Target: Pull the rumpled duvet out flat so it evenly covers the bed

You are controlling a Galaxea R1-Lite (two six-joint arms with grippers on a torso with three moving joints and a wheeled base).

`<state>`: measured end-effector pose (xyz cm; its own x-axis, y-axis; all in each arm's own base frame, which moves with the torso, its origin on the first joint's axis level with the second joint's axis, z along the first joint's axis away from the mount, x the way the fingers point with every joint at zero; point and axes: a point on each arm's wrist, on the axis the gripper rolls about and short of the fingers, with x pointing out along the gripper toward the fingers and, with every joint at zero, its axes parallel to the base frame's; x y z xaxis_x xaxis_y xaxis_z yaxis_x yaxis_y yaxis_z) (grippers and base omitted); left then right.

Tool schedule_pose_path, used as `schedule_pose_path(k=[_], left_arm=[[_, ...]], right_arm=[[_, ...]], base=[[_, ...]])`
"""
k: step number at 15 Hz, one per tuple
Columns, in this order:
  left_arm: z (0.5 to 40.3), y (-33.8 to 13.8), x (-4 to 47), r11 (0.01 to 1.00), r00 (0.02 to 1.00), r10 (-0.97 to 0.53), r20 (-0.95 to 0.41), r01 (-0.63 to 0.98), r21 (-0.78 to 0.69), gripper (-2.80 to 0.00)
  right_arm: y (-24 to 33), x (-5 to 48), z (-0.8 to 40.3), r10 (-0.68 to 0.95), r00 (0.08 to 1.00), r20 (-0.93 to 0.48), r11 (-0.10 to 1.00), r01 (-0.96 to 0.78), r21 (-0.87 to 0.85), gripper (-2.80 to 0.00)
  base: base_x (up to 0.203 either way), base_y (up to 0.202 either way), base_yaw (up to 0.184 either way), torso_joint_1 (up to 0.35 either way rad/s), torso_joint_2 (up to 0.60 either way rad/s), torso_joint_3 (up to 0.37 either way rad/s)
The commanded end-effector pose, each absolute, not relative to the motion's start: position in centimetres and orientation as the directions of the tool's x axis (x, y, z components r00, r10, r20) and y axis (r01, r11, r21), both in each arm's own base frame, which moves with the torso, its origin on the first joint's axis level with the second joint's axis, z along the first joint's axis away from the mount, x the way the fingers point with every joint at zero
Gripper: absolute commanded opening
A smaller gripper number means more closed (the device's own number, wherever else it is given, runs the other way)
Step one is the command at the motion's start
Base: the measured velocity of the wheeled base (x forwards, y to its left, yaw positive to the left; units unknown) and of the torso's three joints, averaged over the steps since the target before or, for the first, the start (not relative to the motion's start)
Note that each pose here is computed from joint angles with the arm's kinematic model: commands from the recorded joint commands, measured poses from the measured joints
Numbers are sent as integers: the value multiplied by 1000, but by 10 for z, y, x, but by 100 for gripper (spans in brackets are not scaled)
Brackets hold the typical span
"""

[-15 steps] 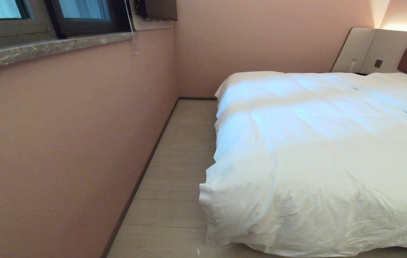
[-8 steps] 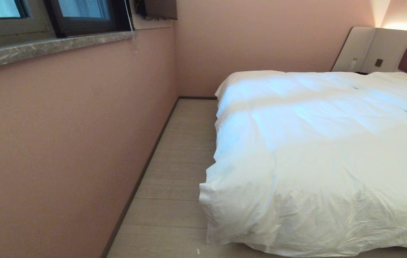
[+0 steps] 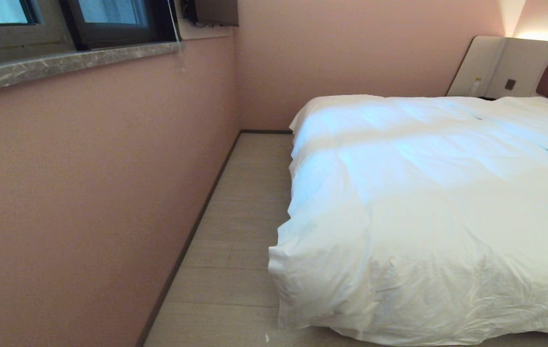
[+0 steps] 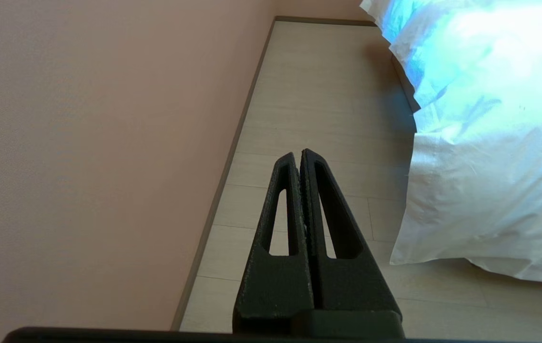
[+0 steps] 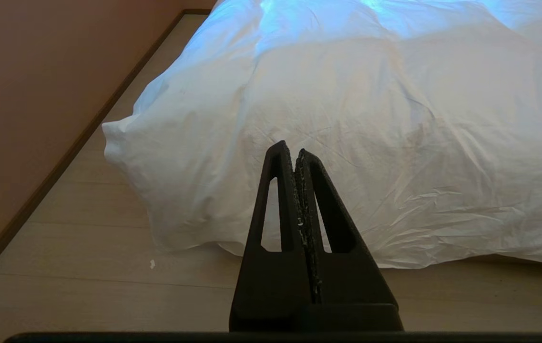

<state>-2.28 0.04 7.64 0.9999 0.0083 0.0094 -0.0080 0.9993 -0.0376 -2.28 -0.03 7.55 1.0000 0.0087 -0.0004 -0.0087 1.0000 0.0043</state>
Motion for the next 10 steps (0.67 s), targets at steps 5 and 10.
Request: schedule_pose_path(k=[5, 10], left_arm=[[76, 0, -23, 999, 1000, 9, 9, -9, -38, -280], [76, 0, -23, 999, 1000, 9, 9, -9, -38, -280]], right_arm=[[0, -23, 75, 9, 1000, 0, 1000, -9, 5, -280], [0, -23, 75, 9, 1000, 0, 1000, -9, 5, -280]], base=[[0, 0, 0, 0, 0, 0], [0, 0, 0, 0, 0, 0]])
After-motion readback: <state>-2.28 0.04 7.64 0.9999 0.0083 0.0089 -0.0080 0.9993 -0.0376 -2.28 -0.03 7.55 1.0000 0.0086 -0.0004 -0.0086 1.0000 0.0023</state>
